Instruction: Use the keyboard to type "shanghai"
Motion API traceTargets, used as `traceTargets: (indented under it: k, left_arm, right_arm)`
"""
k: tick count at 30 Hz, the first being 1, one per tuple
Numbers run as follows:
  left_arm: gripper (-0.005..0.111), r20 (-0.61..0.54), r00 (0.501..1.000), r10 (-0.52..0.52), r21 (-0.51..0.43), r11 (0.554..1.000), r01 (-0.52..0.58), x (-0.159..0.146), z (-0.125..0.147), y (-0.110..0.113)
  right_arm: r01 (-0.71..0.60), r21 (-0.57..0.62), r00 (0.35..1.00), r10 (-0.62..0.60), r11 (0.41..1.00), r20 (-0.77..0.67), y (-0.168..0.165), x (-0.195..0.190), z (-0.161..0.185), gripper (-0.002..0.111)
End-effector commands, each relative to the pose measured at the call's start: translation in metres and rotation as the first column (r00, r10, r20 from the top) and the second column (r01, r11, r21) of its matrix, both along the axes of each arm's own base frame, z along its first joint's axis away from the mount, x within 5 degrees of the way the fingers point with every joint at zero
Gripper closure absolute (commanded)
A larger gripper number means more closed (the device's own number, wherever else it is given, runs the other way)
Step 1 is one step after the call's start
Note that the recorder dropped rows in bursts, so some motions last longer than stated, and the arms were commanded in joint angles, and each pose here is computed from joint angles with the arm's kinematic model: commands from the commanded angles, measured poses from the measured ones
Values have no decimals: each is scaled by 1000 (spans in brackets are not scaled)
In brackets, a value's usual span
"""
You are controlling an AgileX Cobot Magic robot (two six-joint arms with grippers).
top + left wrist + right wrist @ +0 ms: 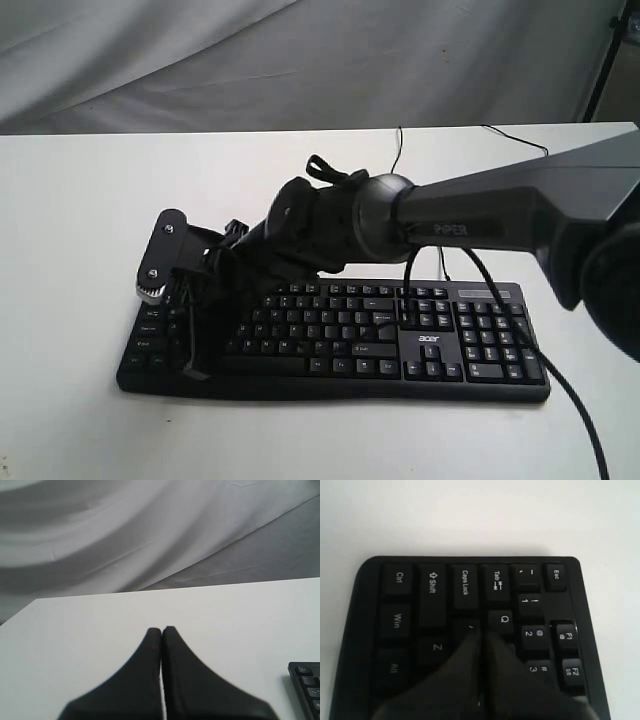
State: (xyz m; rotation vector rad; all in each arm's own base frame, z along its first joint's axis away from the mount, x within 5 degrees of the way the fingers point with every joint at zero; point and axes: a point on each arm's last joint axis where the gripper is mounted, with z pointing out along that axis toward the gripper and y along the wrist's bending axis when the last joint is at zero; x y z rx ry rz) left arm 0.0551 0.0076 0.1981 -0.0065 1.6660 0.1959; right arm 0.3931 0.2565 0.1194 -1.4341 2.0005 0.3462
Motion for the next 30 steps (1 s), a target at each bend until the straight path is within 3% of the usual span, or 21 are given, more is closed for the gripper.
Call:
traceTargets:
  k: [1, 10, 30]
  left_arm:
    - [106, -4, 1000, -4, -4, 1000, 4, 0, -2, 0]
    - [106, -4, 1000, -4, -4, 1000, 4, 0, -2, 0]
    - [106, -4, 1000, -4, -4, 1000, 4, 0, -2, 0]
  right_arm:
    - [-9, 20, 1000, 9, 1000, 14, -3, -1, 19, 108]
    - [-60, 1, 998, 60, 998, 7, -3, -5, 24, 108]
    - [-32, 4, 998, 32, 999, -61, -22, 1, 23, 108]
